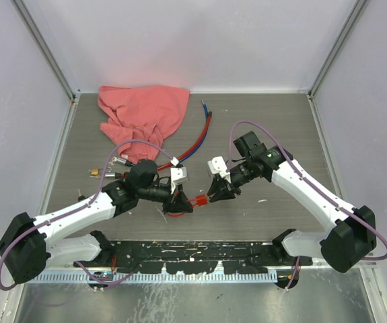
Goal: Lock with the key
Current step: Lock the lock.
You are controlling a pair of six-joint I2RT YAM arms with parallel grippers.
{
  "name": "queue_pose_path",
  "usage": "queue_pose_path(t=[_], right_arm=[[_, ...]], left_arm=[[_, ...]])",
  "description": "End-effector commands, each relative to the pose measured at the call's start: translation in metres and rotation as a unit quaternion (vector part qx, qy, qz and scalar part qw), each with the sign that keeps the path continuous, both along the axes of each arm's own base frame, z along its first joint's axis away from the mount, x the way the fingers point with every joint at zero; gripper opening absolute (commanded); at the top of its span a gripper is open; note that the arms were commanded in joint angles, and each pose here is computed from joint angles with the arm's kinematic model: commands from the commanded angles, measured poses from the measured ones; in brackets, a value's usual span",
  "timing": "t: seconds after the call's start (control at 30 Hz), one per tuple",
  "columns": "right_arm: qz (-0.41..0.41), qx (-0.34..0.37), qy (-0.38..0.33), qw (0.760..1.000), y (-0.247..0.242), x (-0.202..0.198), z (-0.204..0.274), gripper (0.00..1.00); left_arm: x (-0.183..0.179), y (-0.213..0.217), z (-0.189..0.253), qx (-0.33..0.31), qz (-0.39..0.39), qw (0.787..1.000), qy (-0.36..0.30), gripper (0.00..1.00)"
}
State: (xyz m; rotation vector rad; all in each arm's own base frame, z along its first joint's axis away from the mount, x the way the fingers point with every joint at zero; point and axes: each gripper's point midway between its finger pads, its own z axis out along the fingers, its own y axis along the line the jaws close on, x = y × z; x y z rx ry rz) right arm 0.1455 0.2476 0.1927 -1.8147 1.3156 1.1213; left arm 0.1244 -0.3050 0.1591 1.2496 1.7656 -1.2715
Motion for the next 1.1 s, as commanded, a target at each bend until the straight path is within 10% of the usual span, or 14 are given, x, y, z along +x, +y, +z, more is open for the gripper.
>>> queue_pose_path(t=[0.0,0.37,0.8,1.07], right_arm=[[-0.001,0.014,-0.014,1.000,0.008,0.007,0.010,0.30],[0.007,0.005,-0.037,0.999,0.008,0.007,0.008,0.02],[0.018,0.000,-0.105,0.994,0.007,0.017,0.014,0.01],[-0.143,-0.029,0.076,0.986,0.018,0.046,0.015,0.01]], left_arm=[[0.008,-0.012,0.034,-0.047,-0.011,0.998,-0.034,0.00],[0.010,-0.012,0.033,-0.048,-0.008,0.999,-0.023,0.00],[0.021,-0.007,0.041,-0.089,-0.027,0.986,0.138,0.00],[0.050,0.006,0.047,-0.027,0.104,0.974,-0.197,0.00]])
